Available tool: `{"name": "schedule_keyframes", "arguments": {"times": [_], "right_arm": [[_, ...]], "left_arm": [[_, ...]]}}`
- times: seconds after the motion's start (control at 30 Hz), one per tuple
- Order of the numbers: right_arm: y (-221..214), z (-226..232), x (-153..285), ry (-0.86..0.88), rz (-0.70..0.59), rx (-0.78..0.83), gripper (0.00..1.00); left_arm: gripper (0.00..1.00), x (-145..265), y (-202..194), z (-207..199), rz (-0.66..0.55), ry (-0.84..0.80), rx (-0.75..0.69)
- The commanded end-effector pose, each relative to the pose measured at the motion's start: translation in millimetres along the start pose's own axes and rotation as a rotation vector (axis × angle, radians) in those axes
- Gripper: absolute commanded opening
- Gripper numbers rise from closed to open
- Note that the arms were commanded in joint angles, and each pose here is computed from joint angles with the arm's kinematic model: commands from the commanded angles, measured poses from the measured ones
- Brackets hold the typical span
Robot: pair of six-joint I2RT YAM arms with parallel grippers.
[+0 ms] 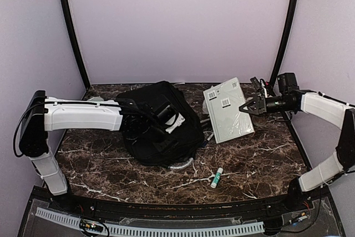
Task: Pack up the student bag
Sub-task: Pick up the largest pocket of the bag.
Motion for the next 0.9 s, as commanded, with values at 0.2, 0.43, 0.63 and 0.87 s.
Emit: {"name": "schedule_keyframes", "arguments": {"times": [0.2,0.43,0.63,0.87], "right_arm": [[22,23,14,0.042,-0.089,0.143,0.0],[23,26,17,0.038,-0.093,0.153,0.0],[21,23,18,0.003,-0.092,0.176,0.0],[25,21,21,-0.032,-0.082,0.171,0.0]], "left_arm": [[0.66,-17,-7,-10,0.111,-0.01,-0.085],[0.59,-33,-9,-8,0.132,0.015,-0.123],[0.37,-42,-5,-7,0.13,0.036,-0.15],[0.0,-19,23,6,0.04,0.106,-0.174]]}}
Point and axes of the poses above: each gripper's point midway between its finger pads, its own x axis back along the fingers, its own z axis along the line the jaws close on, y = z × x, the point moved 1 cm from there along x, back along the fingers, and after that the axes turned 9 degrees about x, right-handed, at the moved point
